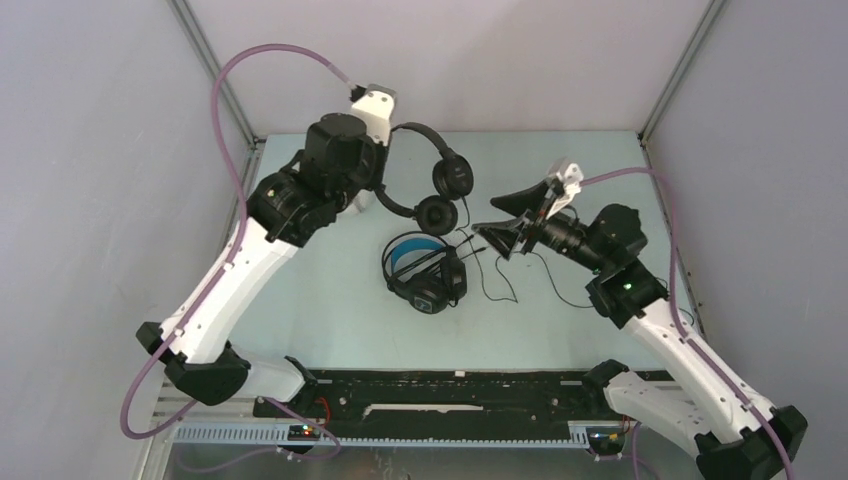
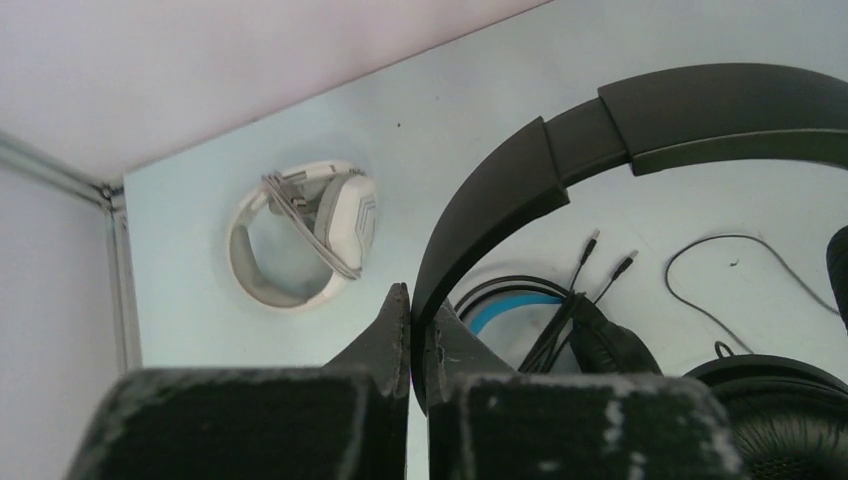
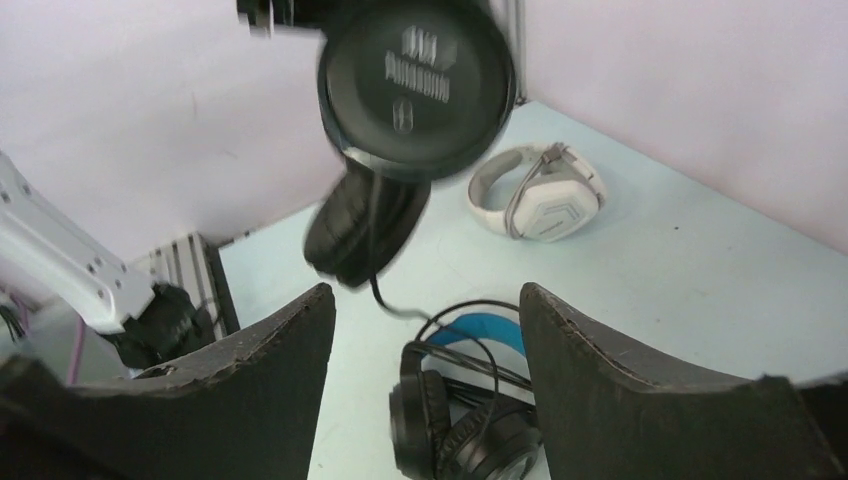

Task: Wrap the headphones
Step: Wrap the headphones cable around the headphones.

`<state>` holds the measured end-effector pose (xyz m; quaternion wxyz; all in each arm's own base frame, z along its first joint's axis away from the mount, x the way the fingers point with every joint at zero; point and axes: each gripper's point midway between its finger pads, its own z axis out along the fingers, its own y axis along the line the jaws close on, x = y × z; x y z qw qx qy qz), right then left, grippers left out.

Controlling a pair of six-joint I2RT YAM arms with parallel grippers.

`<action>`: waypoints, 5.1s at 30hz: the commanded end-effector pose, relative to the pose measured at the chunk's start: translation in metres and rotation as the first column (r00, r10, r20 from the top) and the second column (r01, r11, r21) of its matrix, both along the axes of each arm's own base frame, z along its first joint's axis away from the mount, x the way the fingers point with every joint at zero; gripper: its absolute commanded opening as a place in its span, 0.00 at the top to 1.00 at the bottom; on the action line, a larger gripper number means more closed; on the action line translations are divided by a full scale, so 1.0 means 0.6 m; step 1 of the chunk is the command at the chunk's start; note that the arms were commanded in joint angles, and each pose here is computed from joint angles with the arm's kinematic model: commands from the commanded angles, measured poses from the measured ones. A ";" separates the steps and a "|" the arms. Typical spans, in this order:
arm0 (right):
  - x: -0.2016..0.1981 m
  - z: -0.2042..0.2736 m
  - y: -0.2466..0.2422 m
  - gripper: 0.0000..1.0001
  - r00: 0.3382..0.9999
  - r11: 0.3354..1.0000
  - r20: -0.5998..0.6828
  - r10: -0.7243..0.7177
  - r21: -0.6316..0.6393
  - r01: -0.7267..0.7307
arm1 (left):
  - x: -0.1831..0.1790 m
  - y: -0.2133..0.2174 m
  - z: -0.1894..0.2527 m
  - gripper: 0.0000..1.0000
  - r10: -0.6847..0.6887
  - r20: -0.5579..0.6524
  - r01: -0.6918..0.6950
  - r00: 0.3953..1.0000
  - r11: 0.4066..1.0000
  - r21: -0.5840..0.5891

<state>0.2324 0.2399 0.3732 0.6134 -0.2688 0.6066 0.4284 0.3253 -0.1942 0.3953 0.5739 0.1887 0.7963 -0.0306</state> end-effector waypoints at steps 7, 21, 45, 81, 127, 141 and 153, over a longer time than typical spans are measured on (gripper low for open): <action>0.001 -0.086 0.058 0.30 0.974 0.994 0.208 0.085 -0.089 -0.067 | -0.012 0.040 0.059 1.00 0.048 -0.063 -0.064 0.997 0.955 -0.290; 0.020 -0.225 0.101 0.36 0.997 0.988 0.031 0.067 -0.141 -0.062 | -0.037 0.034 0.068 1.00 -0.059 -0.063 0.030 0.996 0.920 -0.391; 0.048 -0.220 0.042 1.00 0.996 0.998 0.071 -0.056 -0.006 0.056 | -0.097 -0.035 0.071 1.00 -0.407 -0.035 0.322 0.913 0.771 -0.550; -0.043 -0.035 0.175 0.27 0.296 0.728 0.833 0.468 -0.553 0.405 | 0.006 0.081 -0.078 1.00 0.063 -0.333 -0.118 0.941 0.982 -0.146; 0.034 -0.136 0.221 0.69 0.841 0.723 0.451 0.298 -0.682 0.110 | -0.002 0.065 -0.035 1.00 0.011 -0.055 -0.021 0.998 0.983 -0.183; 0.036 -0.134 0.225 0.70 0.891 0.756 0.360 0.278 -0.654 0.028 | -0.026 0.036 -0.015 1.00 -0.120 0.052 0.128 0.991 0.972 -0.199; -0.022 -0.104 0.198 0.41 0.874 0.776 0.331 0.356 -0.626 -0.079 | 0.001 0.079 -0.020 1.00 0.054 -0.020 -0.056 0.998 0.991 -0.118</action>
